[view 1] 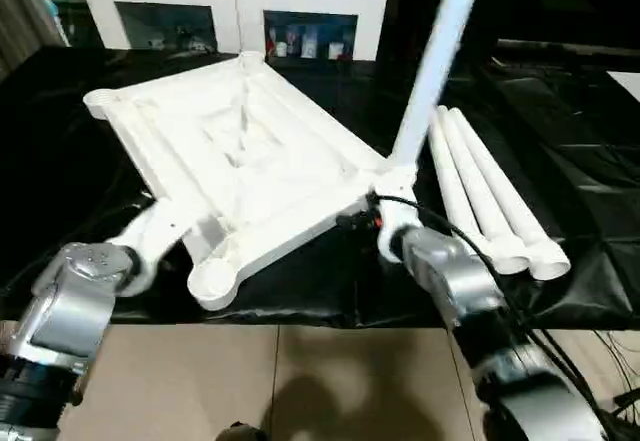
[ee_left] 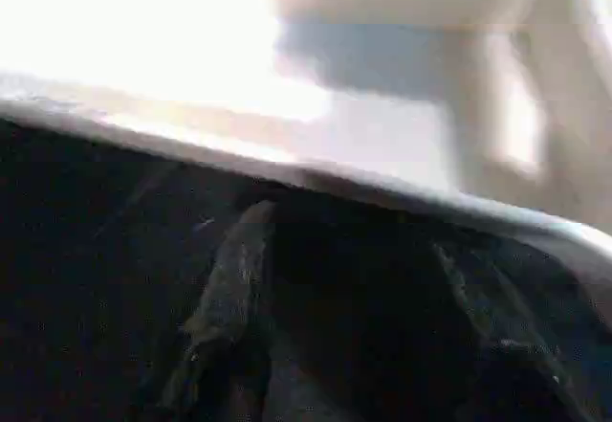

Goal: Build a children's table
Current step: Rotate table base

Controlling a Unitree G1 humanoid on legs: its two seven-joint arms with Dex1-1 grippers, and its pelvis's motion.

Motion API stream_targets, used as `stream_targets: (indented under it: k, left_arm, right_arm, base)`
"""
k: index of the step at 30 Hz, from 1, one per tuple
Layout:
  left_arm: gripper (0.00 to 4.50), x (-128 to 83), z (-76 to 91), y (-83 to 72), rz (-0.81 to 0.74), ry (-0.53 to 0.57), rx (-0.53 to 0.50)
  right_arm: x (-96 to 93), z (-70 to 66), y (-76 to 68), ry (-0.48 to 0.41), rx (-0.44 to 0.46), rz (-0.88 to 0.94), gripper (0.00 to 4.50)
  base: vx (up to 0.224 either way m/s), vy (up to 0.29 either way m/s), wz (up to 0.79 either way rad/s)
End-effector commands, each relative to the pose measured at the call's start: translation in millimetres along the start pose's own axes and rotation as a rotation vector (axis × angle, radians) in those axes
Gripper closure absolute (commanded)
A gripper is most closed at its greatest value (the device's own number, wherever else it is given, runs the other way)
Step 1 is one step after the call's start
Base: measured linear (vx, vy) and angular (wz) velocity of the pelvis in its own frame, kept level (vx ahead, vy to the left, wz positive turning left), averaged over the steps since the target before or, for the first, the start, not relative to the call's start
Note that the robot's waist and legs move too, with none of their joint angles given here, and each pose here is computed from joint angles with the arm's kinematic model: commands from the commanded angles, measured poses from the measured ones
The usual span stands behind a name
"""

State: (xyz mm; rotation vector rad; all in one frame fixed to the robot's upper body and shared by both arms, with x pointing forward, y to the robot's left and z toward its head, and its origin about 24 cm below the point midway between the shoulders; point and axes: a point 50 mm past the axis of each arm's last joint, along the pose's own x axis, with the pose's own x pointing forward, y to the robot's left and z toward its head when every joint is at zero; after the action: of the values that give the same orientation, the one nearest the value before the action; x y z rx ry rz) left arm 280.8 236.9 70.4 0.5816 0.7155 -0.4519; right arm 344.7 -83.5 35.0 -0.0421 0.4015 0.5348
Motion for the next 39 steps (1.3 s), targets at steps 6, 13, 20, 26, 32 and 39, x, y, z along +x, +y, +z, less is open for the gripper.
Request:
stream_targets:
  k: [6, 13, 20, 26, 32, 39]
  left_arm:
    - [2.28, 7, 18.5, -34.1, -0.210, -0.122, -0.024]
    - [2.28, 21, 33.9, -49.8, -0.243, -0.207, -0.024]
    - [2.28, 54, 63.2, -64.3, -0.232, -0.319, -0.006]
    - [2.28, 80, 104.9, -43.9, -0.064, -0.395, 0.034]
    - [2.28, 87, 133.5, -35.6, 0.041, -0.494, 0.059]
    - [2.28, 74, 149.7, -33.9, 0.029, -0.745, -0.187]
  right_arm:
    - [9.0, 9.2, 13.8, -0.057, 0.027, 0.100, 0.95]
    - [7.2, 18.5, 5.1, -0.100, -0.002, 0.033, 0.95]
    - [-14.2, 27.0, -22.3, -0.144, -0.038, -0.088, 0.95]
    - [-45.2, 37.3, -43.7, -0.175, -0.058, -0.237, 0.95]
    - [-56.5, 39.6, -49.7, -0.176, -0.040, -0.322, 0.95]
    - [-68.9, 40.9, -48.3, -0.100, -0.032, -0.361, 0.95]
  base:
    - [0.000, 0.000, 0.00]
    - [0.000, 0.000, 0.00]
    - [0.000, 0.000, 0.00]
    - [0.000, 0.000, 0.00]
    - [0.000, 0.000, 0.00]
    - [0.000, 0.000, 0.00]
